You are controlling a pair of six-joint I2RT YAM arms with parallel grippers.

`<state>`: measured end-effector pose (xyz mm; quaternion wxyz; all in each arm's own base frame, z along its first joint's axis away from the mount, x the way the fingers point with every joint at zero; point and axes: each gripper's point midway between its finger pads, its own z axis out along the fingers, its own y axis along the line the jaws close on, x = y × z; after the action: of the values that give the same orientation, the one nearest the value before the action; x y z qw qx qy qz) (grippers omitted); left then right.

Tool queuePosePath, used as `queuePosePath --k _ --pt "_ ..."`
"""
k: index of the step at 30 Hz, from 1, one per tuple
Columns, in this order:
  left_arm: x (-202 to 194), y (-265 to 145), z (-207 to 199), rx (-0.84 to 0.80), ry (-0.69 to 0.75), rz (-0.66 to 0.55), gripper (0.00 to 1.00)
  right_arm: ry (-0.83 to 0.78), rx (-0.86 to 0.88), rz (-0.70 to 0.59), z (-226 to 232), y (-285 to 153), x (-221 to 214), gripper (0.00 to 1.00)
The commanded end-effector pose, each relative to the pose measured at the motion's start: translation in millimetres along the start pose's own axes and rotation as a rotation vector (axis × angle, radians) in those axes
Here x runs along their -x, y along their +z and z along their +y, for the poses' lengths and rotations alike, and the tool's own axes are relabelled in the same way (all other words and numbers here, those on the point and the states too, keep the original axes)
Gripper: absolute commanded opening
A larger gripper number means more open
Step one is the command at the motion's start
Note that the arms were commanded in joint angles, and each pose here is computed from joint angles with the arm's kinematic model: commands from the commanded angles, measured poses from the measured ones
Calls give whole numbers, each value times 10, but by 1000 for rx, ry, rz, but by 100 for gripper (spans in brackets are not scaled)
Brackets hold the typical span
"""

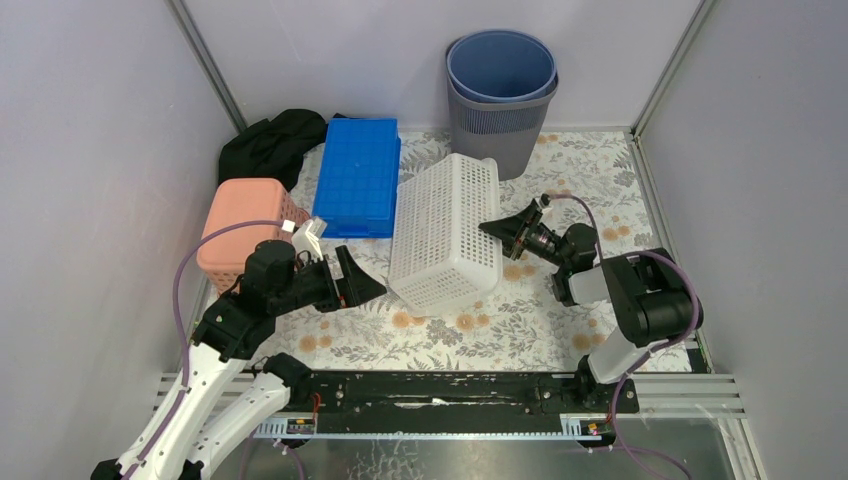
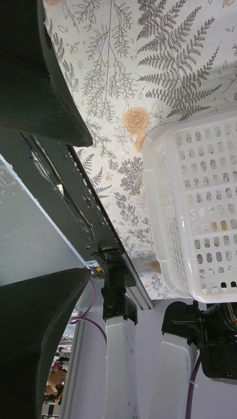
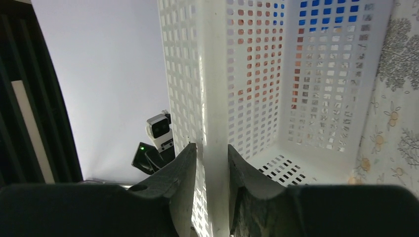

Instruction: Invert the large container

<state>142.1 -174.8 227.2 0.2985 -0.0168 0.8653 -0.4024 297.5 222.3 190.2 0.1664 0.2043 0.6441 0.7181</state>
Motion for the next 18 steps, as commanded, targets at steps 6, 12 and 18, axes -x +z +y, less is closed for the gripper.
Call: queuePosePath --k 6,12,18 --pt "32 -26 -32 -4 20 -14 100 -119 -115 43 -98 -24 -34 33" --pt "25 -19 -29 -6 18 -12 100 -135 -186 54 -226 -50 -30 32" --pt "35 -21 -39 -8 18 -14 100 -134 -208 68 -301 -78 -43 32"
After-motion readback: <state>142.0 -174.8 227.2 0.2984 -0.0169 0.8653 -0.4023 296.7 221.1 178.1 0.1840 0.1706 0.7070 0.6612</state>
